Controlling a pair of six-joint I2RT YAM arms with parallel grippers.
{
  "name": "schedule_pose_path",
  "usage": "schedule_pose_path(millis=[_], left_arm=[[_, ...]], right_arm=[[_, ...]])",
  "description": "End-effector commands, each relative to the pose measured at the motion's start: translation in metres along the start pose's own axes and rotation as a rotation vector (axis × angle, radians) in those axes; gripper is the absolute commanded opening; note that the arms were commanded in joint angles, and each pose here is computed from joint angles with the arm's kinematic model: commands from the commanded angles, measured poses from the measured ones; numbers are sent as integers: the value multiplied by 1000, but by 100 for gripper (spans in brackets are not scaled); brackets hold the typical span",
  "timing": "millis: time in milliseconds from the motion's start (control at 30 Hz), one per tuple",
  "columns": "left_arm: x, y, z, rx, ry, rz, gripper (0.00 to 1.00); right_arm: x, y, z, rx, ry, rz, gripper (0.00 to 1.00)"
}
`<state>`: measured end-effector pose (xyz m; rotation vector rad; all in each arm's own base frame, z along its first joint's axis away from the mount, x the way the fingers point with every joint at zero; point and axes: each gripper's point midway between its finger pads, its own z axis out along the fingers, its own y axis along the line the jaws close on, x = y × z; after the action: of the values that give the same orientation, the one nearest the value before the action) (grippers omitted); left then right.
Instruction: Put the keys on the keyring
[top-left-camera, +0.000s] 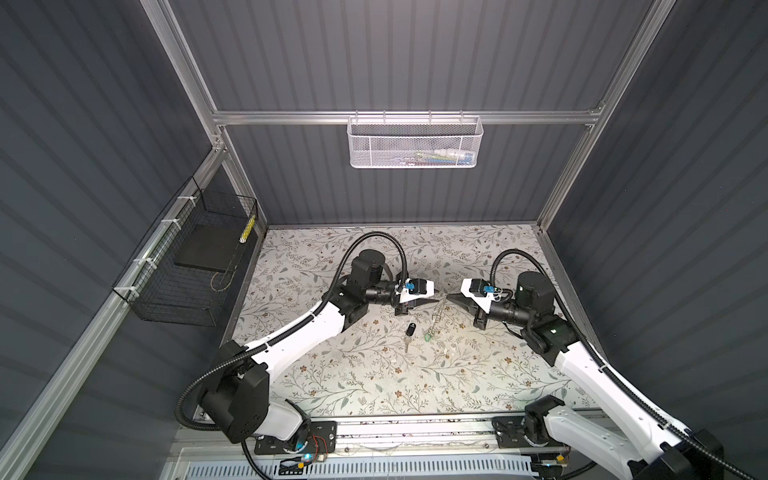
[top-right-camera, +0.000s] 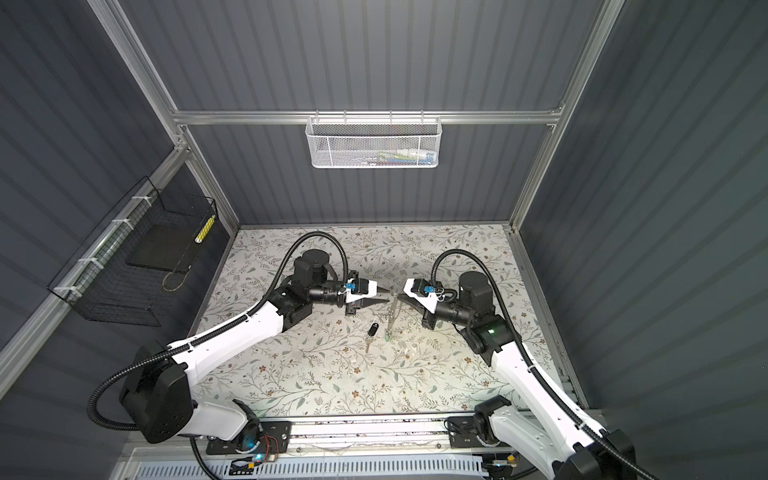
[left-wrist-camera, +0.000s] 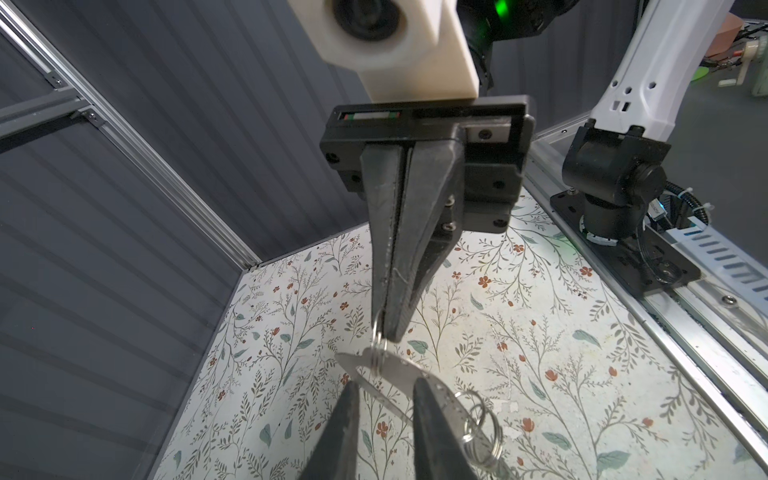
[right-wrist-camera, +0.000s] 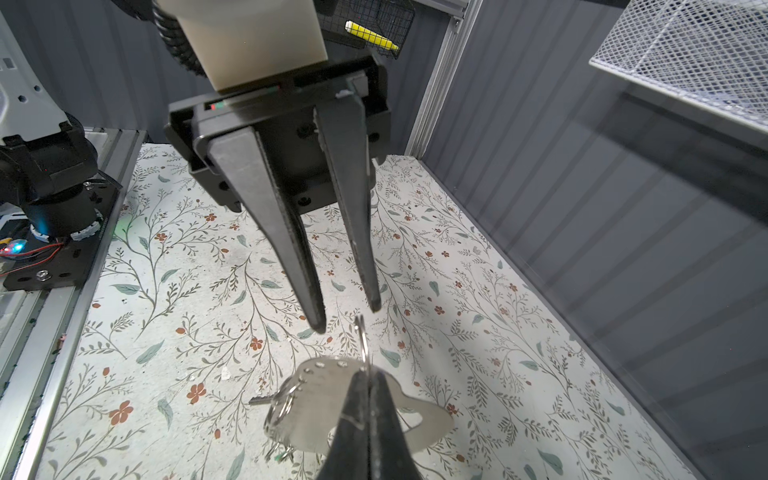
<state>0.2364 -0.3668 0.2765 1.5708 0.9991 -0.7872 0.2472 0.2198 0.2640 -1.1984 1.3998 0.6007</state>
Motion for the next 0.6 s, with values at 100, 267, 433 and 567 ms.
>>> schedule_pose_path(millis=[100,267,433,567], left_arm=[[-13,6,6,5,-19,24,20],[-14,6,9,10,-21,26,17],[-11,5,11,22,-15,24,9],[-11,4,11,30,-15,23,2]], right_arm=[[-5,4,1,-29,-14,-9,0],[-5,5,1,-37,-13,-10,0],[-6,5,1,-35,-16,-14,0],[-8,5,0,-35,-21,-15,0]])
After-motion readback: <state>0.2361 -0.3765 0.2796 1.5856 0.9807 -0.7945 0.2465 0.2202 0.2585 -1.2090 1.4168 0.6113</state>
